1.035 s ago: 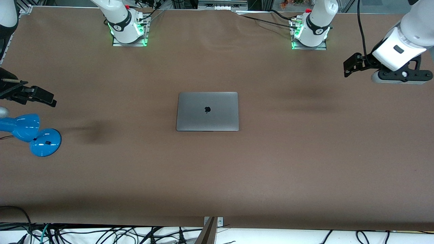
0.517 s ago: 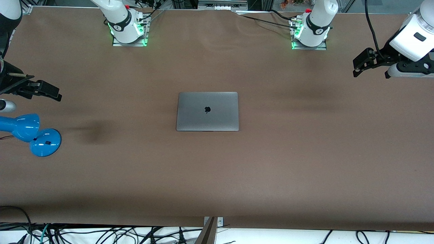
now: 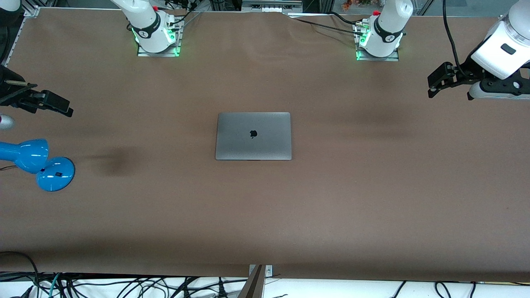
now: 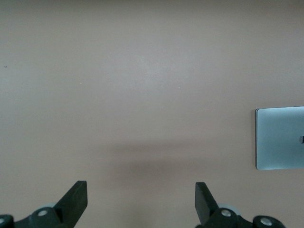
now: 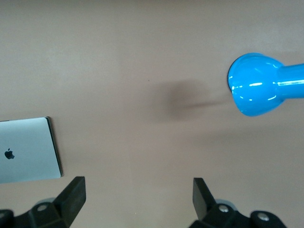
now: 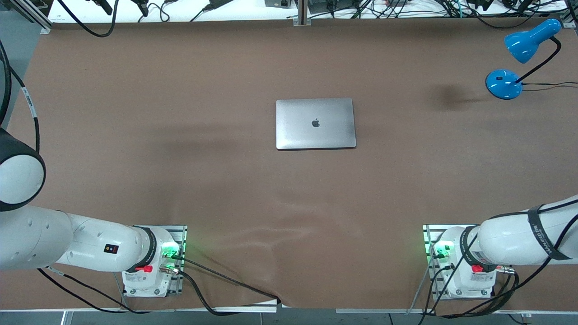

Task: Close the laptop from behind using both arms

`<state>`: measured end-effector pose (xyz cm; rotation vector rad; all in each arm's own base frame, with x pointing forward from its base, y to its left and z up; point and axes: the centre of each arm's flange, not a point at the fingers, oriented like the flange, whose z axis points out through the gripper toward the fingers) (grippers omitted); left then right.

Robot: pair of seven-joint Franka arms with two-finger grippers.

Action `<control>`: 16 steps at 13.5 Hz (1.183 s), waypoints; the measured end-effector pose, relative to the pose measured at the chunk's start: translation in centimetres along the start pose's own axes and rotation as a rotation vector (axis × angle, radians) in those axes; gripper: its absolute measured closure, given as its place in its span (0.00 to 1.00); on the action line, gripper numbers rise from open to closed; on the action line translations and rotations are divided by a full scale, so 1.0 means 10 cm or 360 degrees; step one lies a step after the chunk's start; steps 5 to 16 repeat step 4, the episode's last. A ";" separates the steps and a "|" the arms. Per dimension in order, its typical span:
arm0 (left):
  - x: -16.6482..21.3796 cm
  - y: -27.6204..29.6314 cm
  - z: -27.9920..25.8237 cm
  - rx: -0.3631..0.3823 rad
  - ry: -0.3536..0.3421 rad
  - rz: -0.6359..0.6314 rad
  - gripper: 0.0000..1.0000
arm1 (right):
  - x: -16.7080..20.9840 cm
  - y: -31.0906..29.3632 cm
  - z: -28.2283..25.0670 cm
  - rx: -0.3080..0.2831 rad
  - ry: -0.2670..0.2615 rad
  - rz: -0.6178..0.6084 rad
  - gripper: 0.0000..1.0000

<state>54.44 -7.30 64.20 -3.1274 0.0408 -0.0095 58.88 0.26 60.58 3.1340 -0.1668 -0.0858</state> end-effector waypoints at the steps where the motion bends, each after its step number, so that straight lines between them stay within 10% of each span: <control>1: 0.01 -0.03 0.01 0.0001 -0.0004 -0.0010 0.00 | 0.00 0.00 0.00 0.0000 -0.0003 0.0002 0.00; 16: 0.03 -0.17 0.02 0.0001 -0.0007 -0.0048 0.00 | -0.01 0.00 0.00 -0.0001 -0.0007 0.0004 0.00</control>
